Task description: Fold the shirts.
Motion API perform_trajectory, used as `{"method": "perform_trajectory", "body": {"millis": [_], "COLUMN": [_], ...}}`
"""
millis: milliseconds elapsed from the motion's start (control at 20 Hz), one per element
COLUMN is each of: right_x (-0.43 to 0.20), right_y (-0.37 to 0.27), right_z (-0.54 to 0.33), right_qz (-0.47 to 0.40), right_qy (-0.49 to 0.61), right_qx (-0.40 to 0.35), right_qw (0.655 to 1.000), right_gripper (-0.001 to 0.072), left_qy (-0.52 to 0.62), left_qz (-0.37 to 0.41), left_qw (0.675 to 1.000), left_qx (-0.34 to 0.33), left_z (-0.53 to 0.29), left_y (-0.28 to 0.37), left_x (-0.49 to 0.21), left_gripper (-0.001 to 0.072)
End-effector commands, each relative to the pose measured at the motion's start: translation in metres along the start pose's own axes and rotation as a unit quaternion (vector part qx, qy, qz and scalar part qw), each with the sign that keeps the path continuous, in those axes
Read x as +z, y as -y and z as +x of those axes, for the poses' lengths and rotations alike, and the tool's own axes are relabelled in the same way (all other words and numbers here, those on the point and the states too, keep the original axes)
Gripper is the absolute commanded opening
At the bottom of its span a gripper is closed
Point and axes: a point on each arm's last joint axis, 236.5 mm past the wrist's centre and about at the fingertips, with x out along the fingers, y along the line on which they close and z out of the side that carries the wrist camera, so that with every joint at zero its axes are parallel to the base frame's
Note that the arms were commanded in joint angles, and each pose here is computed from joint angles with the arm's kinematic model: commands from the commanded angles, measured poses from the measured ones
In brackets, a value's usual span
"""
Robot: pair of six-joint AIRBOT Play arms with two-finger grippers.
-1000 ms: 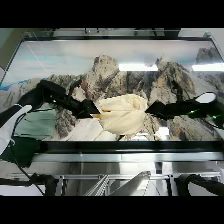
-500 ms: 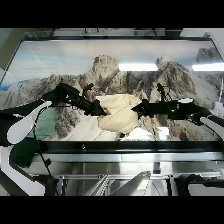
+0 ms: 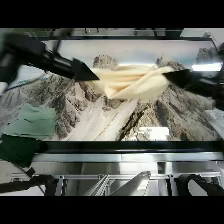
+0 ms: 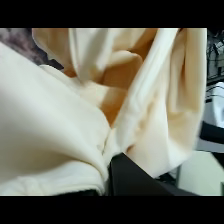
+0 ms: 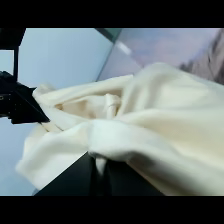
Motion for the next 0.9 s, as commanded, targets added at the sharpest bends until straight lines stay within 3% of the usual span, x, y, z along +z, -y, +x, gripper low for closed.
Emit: {"method": "perform_trajectory", "body": {"millis": [0,200,300,550,700,750,800,850], "right_x": [0.044,0.028,0.024,-0.004,-0.046,-0.064,-0.079,-0.095], "right_y": [-0.09,-0.147,-0.135,-0.034,0.068,0.106,0.142,0.173], "right_z": [-0.065,-0.079,-0.078,-0.044,0.007,0.024,0.033,0.039], "right_qz": [-0.136,-0.215,-0.198,-0.056,0.019,0.043,0.067,0.096], "right_qy": [0.123,0.141,0.128,0.081,0.034,0.012,-0.007,-0.028], "right_qx": [-0.011,-0.006,-0.024,-0.045,-0.116,-0.149,-0.181,-0.199], "right_qw": [0.983,0.966,0.972,0.994,0.992,0.988,0.981,0.975], "right_gripper": [0.0022,0.0022,0.0022,0.0023,0.0035,0.0168,0.0307,0.0322], "left_qy": [0.086,0.108,0.104,0.061,0.049,0.049,0.047,0.039], "left_qz": [0.096,0.168,0.167,0.073,0.021,-0.008,-0.035,-0.067], "left_qw": [0.99,0.978,0.977,0.987,0.985,0.984,0.982,0.981], "left_qx": [0.053,0.064,0.077,0.133,0.163,0.172,0.179,0.179], "left_z": [-0.068,-0.078,-0.066,-0.011,0.019,0.028,0.034,0.037], "left_y": [0.084,0.146,0.141,0.029,-0.066,-0.101,-0.131,-0.16], "left_x": [0.012,-0.004,-0.011,-0.024,-0.018,-0.016,-0.017,-0.02], "left_gripper": [0.0019,0.002,0.0021,0.0022,0.0029,0.0147,0.0432,0.072]}}
